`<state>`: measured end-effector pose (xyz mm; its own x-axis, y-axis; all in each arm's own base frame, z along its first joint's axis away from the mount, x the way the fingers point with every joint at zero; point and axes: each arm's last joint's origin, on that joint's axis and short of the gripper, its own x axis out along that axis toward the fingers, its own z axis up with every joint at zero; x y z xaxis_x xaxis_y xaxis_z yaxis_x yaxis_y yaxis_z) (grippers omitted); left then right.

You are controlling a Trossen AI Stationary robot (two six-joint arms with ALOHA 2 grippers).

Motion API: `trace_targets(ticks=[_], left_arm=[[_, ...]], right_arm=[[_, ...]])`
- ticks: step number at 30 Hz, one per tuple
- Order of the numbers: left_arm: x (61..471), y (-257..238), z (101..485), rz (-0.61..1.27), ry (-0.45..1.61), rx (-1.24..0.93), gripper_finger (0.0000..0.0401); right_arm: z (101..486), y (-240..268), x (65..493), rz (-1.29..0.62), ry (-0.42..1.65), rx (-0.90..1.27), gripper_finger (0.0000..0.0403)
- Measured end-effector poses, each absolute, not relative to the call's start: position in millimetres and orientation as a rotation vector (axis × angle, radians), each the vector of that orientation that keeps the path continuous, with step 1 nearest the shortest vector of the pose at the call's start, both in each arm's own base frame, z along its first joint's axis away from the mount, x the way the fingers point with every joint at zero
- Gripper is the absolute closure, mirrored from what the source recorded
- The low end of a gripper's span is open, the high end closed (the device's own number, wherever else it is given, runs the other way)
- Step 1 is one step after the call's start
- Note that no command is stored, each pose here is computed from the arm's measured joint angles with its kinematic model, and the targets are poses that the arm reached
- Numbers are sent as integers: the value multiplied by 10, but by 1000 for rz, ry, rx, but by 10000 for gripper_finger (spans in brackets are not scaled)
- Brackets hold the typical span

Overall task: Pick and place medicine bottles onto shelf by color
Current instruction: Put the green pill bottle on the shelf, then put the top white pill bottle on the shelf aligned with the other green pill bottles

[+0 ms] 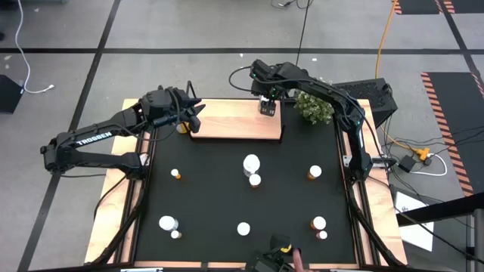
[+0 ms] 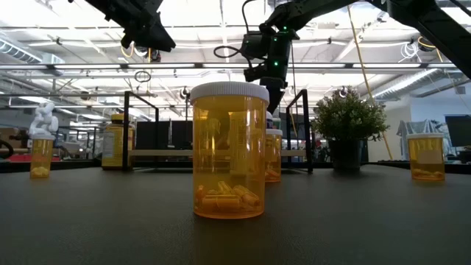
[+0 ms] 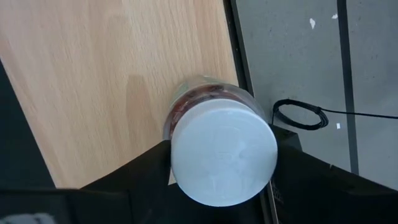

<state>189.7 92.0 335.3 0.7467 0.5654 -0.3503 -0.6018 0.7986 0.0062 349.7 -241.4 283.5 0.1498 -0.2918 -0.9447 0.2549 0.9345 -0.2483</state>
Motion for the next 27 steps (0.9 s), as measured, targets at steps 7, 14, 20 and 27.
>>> trace_targets(ticks=[7,14,20,27], left_arm=[[1897,920,3350,642,347,-121,279],[1893,919,3337,642,359,-124,279],[1889,918,3331,643,367,-122,279],[1879,911,3310,620,408,-81,279]], right_arm=[[2846,-2422,3505,-398,1349,-40,94],[3082,-2331,3455,-446,1286,-77,66],[3433,-2193,3363,-563,1137,-26,63],[3881,-1791,3270,-672,901,166,62]])
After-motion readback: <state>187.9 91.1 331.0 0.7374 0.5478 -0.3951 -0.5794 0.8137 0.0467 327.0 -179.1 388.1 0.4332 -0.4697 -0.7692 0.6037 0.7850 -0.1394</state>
